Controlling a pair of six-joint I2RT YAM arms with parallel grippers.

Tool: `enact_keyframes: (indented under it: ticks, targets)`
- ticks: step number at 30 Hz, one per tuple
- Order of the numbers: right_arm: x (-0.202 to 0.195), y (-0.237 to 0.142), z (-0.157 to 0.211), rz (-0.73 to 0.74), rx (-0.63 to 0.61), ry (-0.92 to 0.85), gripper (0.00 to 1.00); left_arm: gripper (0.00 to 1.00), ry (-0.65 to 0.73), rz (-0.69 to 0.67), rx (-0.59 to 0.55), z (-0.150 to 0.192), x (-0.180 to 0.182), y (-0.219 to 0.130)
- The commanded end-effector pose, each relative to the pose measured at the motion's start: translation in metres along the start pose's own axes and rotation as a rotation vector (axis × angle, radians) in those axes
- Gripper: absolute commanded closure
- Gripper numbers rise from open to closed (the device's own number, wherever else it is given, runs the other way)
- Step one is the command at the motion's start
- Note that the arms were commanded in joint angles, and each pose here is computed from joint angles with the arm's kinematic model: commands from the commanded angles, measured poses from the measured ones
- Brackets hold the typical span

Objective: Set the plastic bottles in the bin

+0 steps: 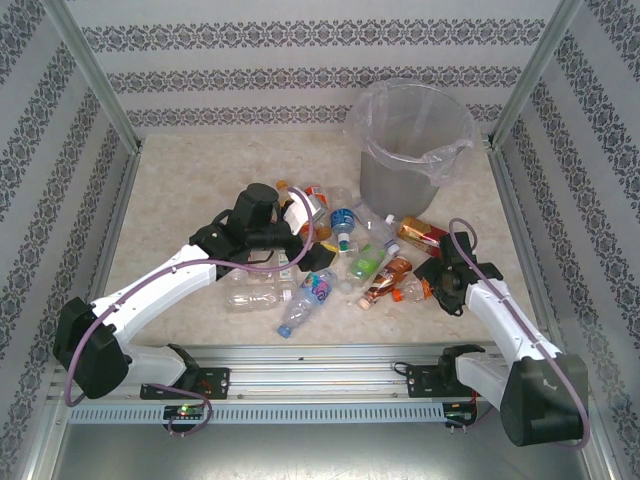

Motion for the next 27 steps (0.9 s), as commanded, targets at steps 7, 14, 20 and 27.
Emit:
enact_keyframes:
  ticks: [7,14,20,27]
  targets:
    - [0.004,0.015,-0.008,-0.003,-0.013,0.014,0.19,0.00,0.055,-0.018,-0.042,-0.007,-0.005,-0.004]
    - [0.007,0.024,-0.013,0.013,-0.018,-0.010,0.22,0.00,0.059,-0.032,-0.056,-0.009,-0.005,-0.007]
    - [0.007,0.029,-0.019,0.027,-0.043,-0.021,0.27,0.00,0.055,-0.025,-0.059,-0.009,-0.006,-0.007]
    - [0.006,0.027,-0.024,0.025,-0.062,-0.060,0.37,0.00,0.059,-0.025,-0.060,-0.010,-0.007,-0.008]
Point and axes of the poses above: each hand's point on the last joint's axis, 136 mm out from that joint toward the fingers, its own y axis out along the fingers, its own x axis along the line the jaws close on, z = x × y, the point moved 3 cm from there along -y, back along the fingers, and after that the axes turned 7 degrees about -y, right-handed, at the moved point
